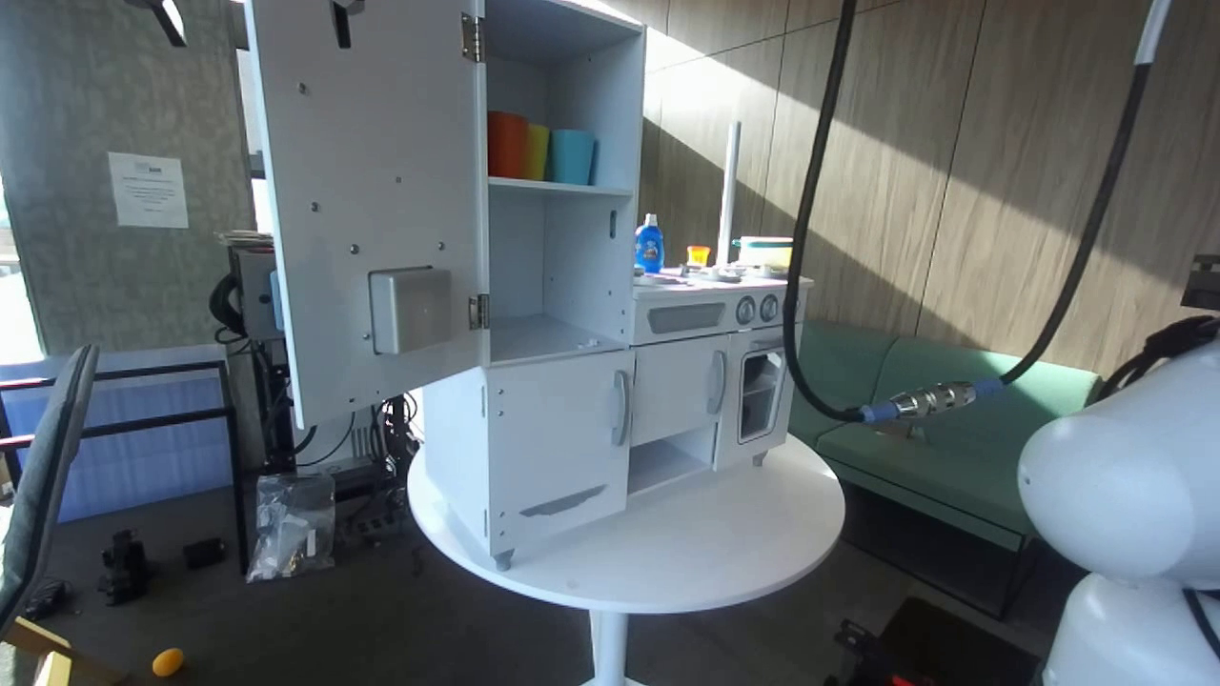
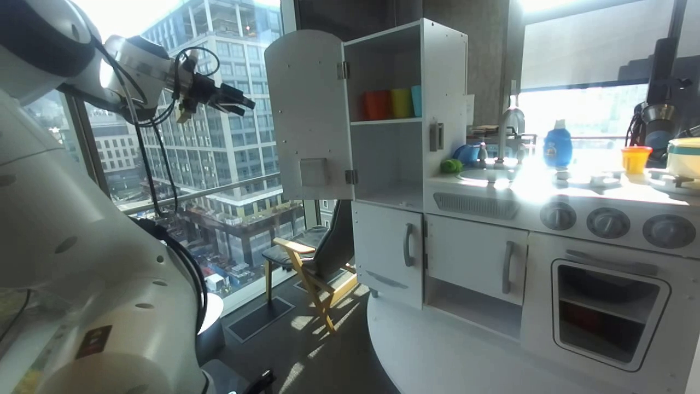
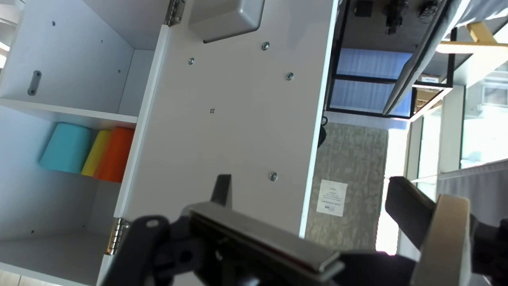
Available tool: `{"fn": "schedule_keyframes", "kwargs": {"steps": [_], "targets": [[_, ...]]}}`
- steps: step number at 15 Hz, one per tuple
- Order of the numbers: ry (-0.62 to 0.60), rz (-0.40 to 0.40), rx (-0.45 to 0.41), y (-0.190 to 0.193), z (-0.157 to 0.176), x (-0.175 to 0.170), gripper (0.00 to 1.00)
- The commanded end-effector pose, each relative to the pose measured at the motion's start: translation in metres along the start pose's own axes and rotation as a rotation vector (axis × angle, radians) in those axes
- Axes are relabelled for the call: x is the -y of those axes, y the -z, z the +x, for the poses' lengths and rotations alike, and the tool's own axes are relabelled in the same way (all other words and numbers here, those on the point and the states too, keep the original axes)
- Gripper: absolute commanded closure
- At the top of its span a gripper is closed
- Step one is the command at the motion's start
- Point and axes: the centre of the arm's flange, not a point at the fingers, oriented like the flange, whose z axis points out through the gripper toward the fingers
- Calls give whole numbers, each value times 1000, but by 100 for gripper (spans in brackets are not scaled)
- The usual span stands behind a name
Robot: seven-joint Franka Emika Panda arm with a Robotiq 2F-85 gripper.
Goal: Close all the cabinet doors
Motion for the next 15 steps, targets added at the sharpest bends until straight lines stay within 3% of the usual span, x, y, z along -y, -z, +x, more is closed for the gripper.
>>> {"fn": "schedule_keyframes", "kwargs": {"steps": [1,10,15], "targets": [[-37,-34,-52,-12,34,37,0],[-77,-132,-111,-50,58,38,0],[-115,-181,-112,-58,69,15,0]]}}
